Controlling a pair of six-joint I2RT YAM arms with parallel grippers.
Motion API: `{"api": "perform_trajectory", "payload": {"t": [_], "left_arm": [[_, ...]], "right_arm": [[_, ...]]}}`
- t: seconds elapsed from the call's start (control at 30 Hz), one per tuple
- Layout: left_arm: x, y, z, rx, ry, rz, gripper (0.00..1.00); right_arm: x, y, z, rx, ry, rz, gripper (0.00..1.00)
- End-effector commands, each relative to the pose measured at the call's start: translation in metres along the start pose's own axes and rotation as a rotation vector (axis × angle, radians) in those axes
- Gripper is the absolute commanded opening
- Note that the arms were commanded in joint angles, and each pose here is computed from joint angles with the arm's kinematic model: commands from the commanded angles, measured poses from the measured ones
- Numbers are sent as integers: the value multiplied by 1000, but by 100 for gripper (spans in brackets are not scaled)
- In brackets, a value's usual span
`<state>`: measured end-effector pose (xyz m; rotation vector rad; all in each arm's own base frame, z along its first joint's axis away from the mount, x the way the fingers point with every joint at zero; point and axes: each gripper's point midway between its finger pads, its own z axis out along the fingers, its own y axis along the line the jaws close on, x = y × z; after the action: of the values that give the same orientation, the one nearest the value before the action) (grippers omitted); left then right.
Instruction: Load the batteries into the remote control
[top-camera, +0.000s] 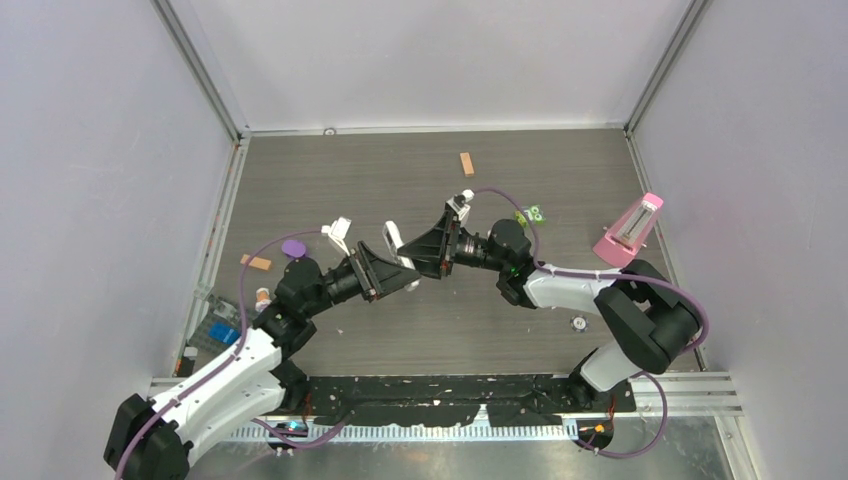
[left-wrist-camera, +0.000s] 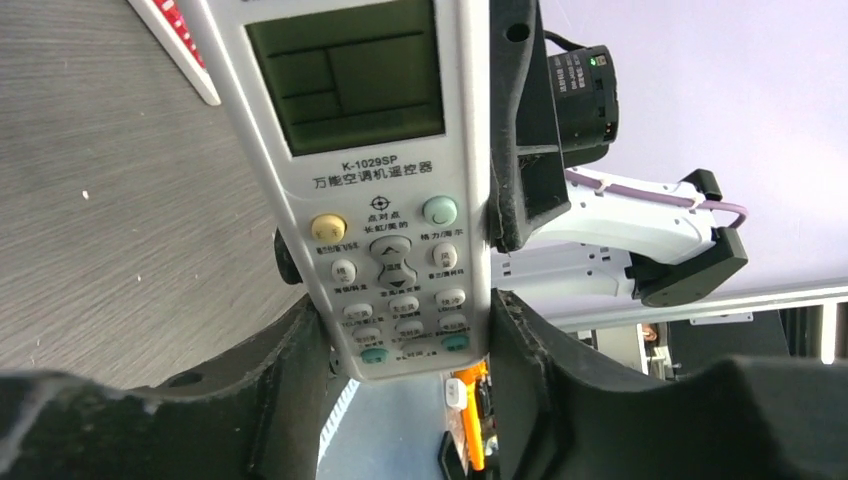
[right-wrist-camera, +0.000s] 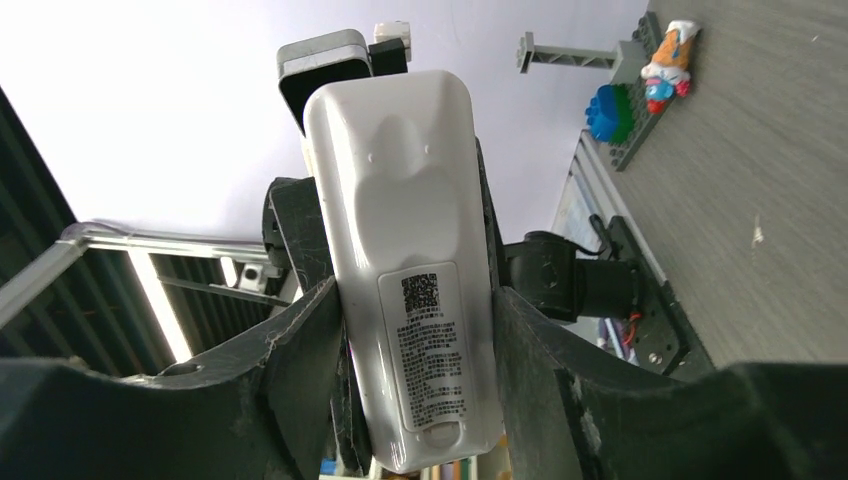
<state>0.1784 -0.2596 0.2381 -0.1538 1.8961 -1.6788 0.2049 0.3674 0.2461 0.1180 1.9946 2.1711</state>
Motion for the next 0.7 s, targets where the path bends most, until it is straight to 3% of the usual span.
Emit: {"api": "perform_trajectory", "payload": {"t": [0.0,0.07,0.13,0.33,0.47,0.67], "left_arm": [[-4,-3,-1,17,-25,15,43],[-3,1,-1,-8,-24,19,40],[-3,3,-2,-18,-22,23,32],[1,17,-3,-72,-6,35,13],[5,23,-2,-91,17,59,0],[14,38,4,-156,53,86,0]], "right_arm": [[1,21,-2,-34,-12,-103,45],[-1,15,-2,13,-19,-127,46],[-3,8,-3,65,-31,-158,49],[-16,-4,-15,231,-112,-284,75],[-28,-12,-29,354,-173,-393,87],[-41,-19,-53,484,-266,-466,92]]}}
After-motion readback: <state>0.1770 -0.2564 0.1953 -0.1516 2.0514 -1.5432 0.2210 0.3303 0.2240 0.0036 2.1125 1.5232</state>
